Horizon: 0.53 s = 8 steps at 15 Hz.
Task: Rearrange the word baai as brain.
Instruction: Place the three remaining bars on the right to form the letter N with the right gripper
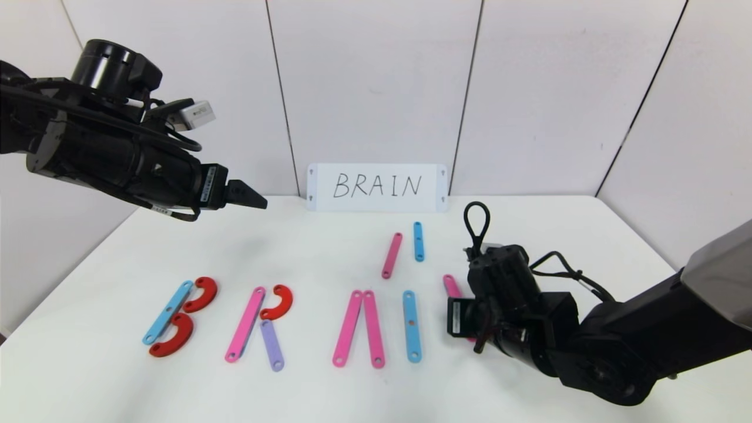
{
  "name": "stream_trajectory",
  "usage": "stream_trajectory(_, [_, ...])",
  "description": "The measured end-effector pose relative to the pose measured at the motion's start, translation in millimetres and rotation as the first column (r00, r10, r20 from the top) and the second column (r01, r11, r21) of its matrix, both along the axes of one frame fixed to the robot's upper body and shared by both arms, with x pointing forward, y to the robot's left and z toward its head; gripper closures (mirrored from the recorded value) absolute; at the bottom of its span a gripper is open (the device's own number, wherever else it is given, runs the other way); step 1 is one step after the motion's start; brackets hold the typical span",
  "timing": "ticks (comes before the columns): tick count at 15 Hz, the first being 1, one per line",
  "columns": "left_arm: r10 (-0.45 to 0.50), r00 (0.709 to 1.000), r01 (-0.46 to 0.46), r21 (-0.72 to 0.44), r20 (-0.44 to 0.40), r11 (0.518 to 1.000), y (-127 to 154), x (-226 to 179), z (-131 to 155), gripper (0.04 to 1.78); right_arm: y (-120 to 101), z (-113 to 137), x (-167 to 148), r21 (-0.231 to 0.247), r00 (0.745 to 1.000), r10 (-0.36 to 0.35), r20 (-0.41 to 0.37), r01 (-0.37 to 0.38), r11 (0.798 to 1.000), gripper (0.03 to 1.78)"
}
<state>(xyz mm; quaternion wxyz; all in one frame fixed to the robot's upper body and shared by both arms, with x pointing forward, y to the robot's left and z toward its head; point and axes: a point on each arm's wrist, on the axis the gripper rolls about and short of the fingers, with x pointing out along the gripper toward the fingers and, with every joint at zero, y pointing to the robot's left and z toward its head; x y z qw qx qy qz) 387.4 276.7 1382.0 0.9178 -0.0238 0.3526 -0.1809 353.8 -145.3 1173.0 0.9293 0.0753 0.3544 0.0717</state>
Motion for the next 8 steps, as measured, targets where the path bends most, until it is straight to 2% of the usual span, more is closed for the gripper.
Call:
stream_trajectory(4, [-0.001,1.0,0.001,0.001,-0.002,1.0,-0.5,0.4,-0.6,0.08,-2.8,1.9,-4.3,0.001,1.0,-0.004,-0.002,0.004,1.0,1.51])
stream_trajectory(6, [-0.002,1.0,0.002,0.001,-0.003,1.0,-0.6,0.4,-0.6,0.08,-3.5,2.9,-4.9,0.003,1.0,-0.031,0.006,0.031,1.0,1.51])
stream_trajectory(8, [-0.002,1.0,0.002,0.001,-0.004,1.0,-0.6,0.5,-0.9,0.08,-3.8,3.2,-5.8,0.005,0.999,-0.036,0.004,0.036,0.999,1.45])
